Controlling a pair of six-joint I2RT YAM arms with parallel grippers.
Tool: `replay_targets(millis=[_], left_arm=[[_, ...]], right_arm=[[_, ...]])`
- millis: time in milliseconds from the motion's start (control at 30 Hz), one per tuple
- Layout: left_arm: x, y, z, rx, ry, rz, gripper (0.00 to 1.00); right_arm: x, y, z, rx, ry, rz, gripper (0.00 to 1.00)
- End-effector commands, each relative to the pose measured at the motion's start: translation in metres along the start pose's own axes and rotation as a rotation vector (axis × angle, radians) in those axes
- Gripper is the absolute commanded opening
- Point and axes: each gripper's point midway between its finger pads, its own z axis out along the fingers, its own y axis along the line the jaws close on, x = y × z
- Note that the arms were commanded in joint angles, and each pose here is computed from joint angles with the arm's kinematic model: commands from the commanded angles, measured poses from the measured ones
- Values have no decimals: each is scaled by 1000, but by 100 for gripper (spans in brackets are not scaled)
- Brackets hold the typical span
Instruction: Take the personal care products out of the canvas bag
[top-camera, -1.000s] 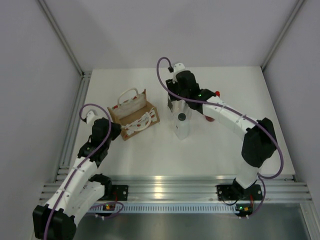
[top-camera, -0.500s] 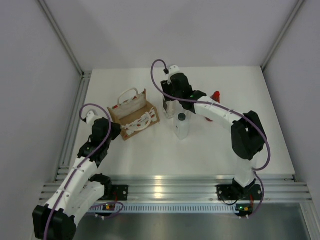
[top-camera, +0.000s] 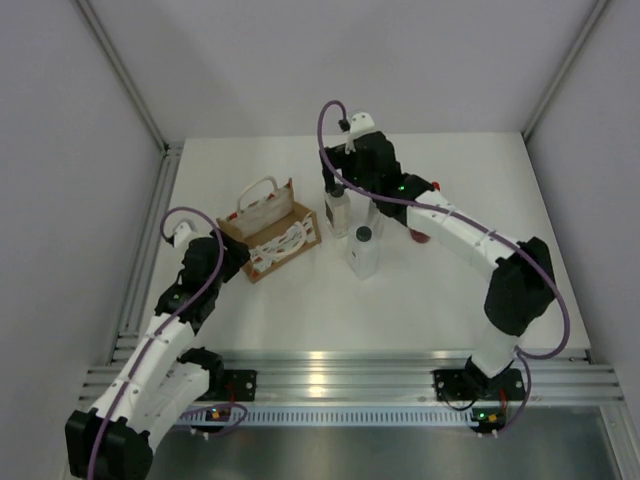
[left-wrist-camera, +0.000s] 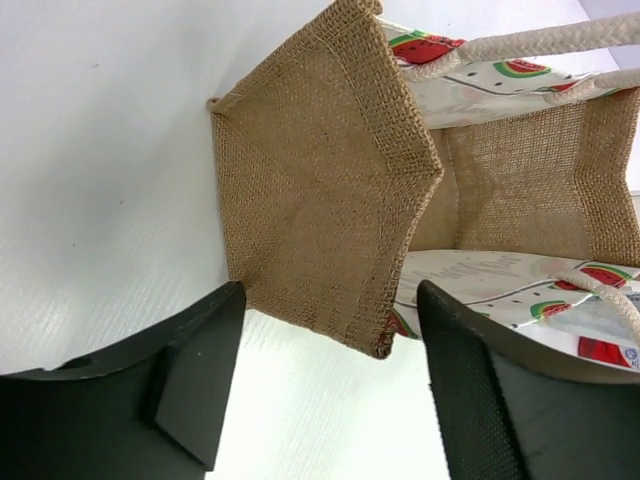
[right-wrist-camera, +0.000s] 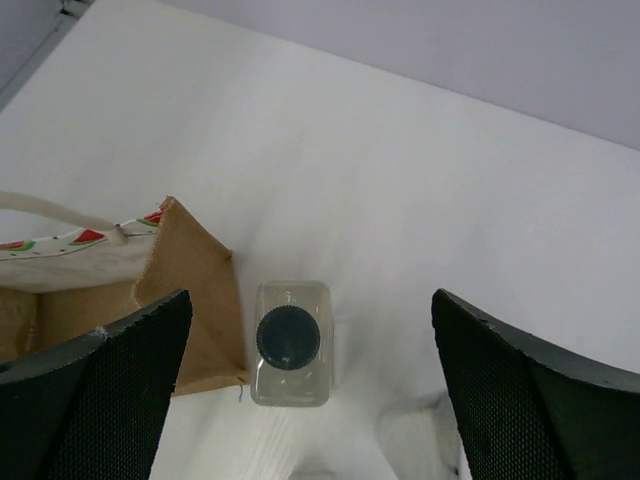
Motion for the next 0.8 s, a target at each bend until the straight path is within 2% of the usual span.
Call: replay_targets(millis=[0, 67, 167, 200, 367, 400, 533, 567, 700, 767], left_arm=[[-21, -14, -8, 21, -43, 25, 76], [-28, -18, -15, 23, -51, 41, 85], [-43, -26, -27, 34, -69, 83, 92], [-55, -35, -35, 49, -93, 94, 98], [-77, -49, -58, 62, -87, 220, 99], [-82, -59, -68, 89, -73, 240, 99], [-102, -52, -89, 15, -82, 339, 99], [-109, -47, -94, -10, -100, 377, 99], [-132, -23, -118, -118, -190, 433, 99], [-132, -21, -131, -79, -214, 437, 98]], right_arm=[[-64, -6, -65, -3, -157, 23, 99], [-65, -16, -81, 31, -164, 18, 99], [-63, -41, -116, 113, -171, 3, 100], [-63, -49, -131, 136, -180, 6, 100], [-37, -107, -188, 331, -137, 16, 99], [-21, -114, -191, 357, -104, 5, 99], [10, -154, -239, 531, -81, 55, 100], [9, -158, -258, 540, -113, 79, 100], [37, -167, -289, 561, -91, 90, 99], [41, -171, -304, 574, -103, 100, 99]])
